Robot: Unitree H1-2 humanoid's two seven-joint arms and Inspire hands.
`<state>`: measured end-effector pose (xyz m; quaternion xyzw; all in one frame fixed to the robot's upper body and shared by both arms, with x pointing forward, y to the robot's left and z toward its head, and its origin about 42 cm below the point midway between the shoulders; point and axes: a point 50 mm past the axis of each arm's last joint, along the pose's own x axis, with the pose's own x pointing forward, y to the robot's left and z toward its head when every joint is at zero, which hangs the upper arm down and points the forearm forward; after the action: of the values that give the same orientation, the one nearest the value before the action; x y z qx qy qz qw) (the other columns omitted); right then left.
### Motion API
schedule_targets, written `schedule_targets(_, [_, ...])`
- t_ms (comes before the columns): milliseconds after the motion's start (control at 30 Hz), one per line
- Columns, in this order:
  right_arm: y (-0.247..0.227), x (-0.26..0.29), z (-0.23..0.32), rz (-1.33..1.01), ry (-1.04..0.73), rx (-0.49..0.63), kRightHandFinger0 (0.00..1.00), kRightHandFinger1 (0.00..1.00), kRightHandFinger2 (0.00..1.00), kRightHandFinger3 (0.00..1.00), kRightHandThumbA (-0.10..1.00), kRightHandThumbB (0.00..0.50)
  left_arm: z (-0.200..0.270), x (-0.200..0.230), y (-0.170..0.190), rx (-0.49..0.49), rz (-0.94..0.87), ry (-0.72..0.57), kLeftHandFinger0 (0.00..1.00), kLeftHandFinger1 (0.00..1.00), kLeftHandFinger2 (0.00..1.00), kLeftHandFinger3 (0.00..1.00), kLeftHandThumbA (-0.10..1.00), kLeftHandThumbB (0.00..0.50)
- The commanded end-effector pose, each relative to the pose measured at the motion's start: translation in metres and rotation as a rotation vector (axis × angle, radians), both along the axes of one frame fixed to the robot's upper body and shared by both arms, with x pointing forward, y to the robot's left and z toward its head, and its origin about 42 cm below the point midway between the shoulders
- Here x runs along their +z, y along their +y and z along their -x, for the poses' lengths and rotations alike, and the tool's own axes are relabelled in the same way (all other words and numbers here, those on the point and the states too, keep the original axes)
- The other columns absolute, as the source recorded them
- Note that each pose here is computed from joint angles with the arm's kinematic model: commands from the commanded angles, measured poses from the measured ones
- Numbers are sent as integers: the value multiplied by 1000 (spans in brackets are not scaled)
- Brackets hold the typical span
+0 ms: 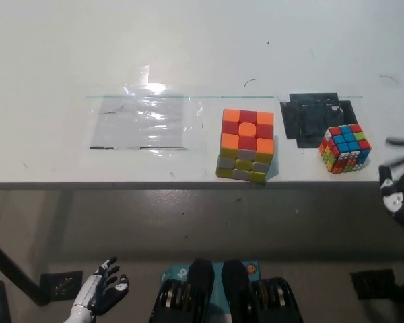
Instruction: The robot uses its right hand to pick up the small cube kept on the middle on the desk and place it on the bigger cube kept next to it
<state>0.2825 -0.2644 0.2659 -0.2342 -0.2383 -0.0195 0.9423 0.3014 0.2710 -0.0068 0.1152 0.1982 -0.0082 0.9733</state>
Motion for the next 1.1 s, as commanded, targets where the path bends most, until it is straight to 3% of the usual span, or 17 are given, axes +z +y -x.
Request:
schedule_targets(0, [5, 22, -5, 196, -4, 14, 591, 813, 901, 1000, 574, 351, -3, 8, 3, 13, -3, -45, 1000, 1000, 1000, 1000, 330, 265])
schedule_targets(33, [5, 23, -6, 204, -4, 14, 596, 818, 908, 1000, 575, 351, -3, 8, 2, 13, -2, -45, 1000, 1000, 1000, 1000, 328, 265])
schedule_targets(67, [6, 25, -11, 241, -5, 19, 674, 975, 1000, 1000, 670, 371, -3, 8, 2, 12, -5, -44, 1000, 1000, 1000, 1000, 327, 262])
schedule_targets(100, [6, 25, -13, 258, -6, 20, 724, 1000, 1000, 1000, 677, 375, -3, 8, 2, 12, -5, -44, 1000, 1000, 1000, 1000, 329, 263])
schedule_targets(167, [7, 24, -18, 304, 34, 36, 981, 1000, 1000, 1000, 784, 407, -4, 8, 2, 10, -12, -47, 1000, 1000, 1000, 1000, 344, 279])
schedule_targets(200, [7, 25, -21, 324, 48, 39, 1000, 1000, 1000, 1000, 813, 434, -4, 8, 2, 7, -18, -48, 1000, 1000, 1000, 1000, 351, 271])
schedule_targets(300, [8, 22, -32, 372, 74, 31, 1000, 1000, 1000, 1000, 859, 478, -4, 8, 3, 0, -28, -48, 1000, 1000, 1000, 1000, 361, 270])
schedule_targets(467, [10, 16, -51, 414, 74, 34, 1000, 1000, 1000, 1000, 832, 452, -5, 8, 3, 9, -14, -40, 1000, 1000, 1000, 1000, 356, 281])
schedule_targets(633, [4, 5, -89, 499, 137, 10, 1000, 1000, 1000, 1000, 881, 475, -5, 9, 3, 6, -15, -48, 1000, 1000, 1000, 1000, 332, 271])
schedule_targets(700, [-1, 0, -106, 541, 171, -9, 1000, 1000, 1000, 1000, 822, 447, -6, 10, 3, 4, -9, -57, 1000, 1000, 1000, 1000, 324, 267])
schedule_targets(967, [-17, -11, -153, 607, 217, -45, 1000, 1000, 1000, 1000, 784, 443, -6, 11, 3, 1, -16, -50, 1000, 1000, 1000, 1000, 336, 251])
schedule_targets(1067, [-19, -10, -162, 599, 216, -45, 1000, 1000, 1000, 1000, 712, 405, -8, 13, 4, 0, -12, -60, 1000, 1000, 1000, 1000, 322, 250])
